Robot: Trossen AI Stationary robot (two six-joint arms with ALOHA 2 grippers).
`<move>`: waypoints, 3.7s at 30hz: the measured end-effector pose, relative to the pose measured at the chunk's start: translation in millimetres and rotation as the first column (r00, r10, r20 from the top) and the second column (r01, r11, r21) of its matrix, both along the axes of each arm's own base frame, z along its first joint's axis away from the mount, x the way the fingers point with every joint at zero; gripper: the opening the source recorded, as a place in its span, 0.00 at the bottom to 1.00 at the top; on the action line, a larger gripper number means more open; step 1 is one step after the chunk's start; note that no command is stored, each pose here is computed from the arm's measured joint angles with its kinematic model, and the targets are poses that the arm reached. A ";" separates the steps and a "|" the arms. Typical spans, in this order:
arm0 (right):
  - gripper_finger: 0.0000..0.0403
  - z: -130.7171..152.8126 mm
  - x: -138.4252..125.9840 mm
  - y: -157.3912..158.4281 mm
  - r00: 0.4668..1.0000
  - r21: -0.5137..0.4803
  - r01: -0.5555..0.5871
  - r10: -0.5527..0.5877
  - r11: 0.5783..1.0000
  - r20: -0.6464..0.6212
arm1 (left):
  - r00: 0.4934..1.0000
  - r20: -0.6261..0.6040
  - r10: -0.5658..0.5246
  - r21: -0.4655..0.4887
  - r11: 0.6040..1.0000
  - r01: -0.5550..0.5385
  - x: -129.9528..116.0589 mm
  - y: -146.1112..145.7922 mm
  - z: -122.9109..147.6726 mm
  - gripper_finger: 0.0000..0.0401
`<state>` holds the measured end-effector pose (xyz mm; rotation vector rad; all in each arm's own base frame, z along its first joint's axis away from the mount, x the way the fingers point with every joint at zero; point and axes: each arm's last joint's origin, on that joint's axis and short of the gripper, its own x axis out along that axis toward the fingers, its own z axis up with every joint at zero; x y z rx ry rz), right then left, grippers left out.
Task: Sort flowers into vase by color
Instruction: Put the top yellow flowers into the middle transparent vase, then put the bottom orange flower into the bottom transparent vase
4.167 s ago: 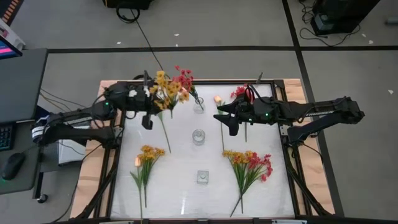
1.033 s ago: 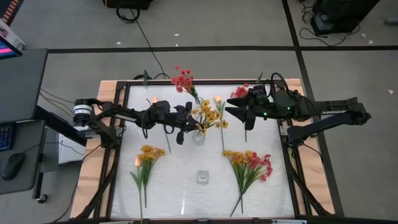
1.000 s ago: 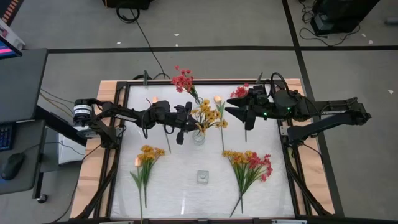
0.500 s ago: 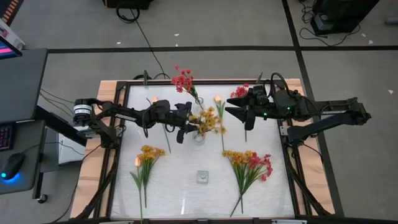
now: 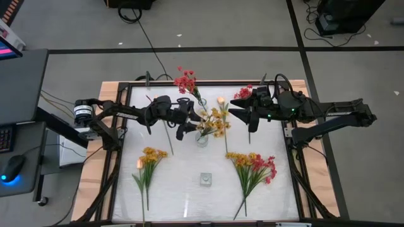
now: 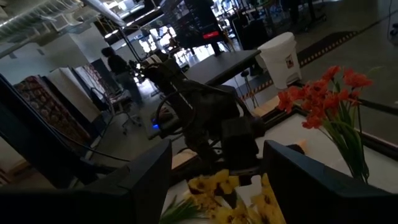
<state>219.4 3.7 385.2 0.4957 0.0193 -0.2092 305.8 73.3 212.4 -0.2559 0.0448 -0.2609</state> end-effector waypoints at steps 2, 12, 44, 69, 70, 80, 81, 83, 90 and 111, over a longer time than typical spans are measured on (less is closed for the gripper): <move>0.65 0.0 0.0 0.0 1.000 -0.007 0.000 0.000 1.000 -0.001 | 1.000 -0.006 -0.005 -0.020 1.000 0.005 -0.2 0.2 0.0 0.50; 0.65 0.0 0.0 0.0 1.000 -0.013 -0.001 0.001 1.000 -0.003 | 0.999 -0.031 -0.006 -0.100 0.995 0.003 -10.7 29.9 -0.5 0.57; 0.65 -2.6 -0.7 -3.0 0.994 -0.142 0.088 -0.096 0.986 -0.052 | 0.888 -0.459 0.043 -0.221 0.962 -0.160 -96.9 23.6 33.8 0.54; 0.65 -0.6 -0.5 -3.0 0.995 -0.175 0.089 -0.097 0.981 -0.039 | 0.534 -0.841 0.091 -0.357 0.649 -0.672 -129.9 -22.5 25.2 0.54; 0.65 -0.4 -0.5 -3.0 0.995 -0.174 0.090 -0.097 0.981 -0.036 | 0.521 -0.850 0.075 -0.363 0.634 -0.682 -130.1 -25.1 24.5 0.54; 0.65 -0.1 -0.5 -3.0 0.995 -0.174 0.090 -0.097 0.981 -0.034 | 0.544 -0.838 -0.053 -0.510 0.435 -0.743 -119.7 -46.6 29.7 0.54; 0.65 -0.1 -0.5 -3.0 0.995 -0.174 0.090 -0.097 0.981 -0.034 | 0.558 -0.827 -0.067 -0.536 0.391 -0.748 -117.9 -47.3 31.4 0.54; 0.65 -0.1 -0.5 -3.0 0.995 -0.174 0.090 -0.097 0.981 -0.033 | 0.585 -0.808 -0.070 -0.571 0.340 -0.748 -115.0 -47.7 34.4 0.54; 0.65 -0.1 -0.5 -3.0 0.995 -0.174 0.090 -0.097 0.981 -0.034 | 0.607 -0.792 0.065 -0.578 0.239 -0.780 -111.9 -42.0 37.4 0.54; 0.65 -0.3 -0.6 -3.4 0.993 -0.171 0.102 -0.110 0.980 -0.034 | 0.345 -0.933 -0.099 -0.359 0.240 -0.902 -129.5 -81.5 24.2 0.54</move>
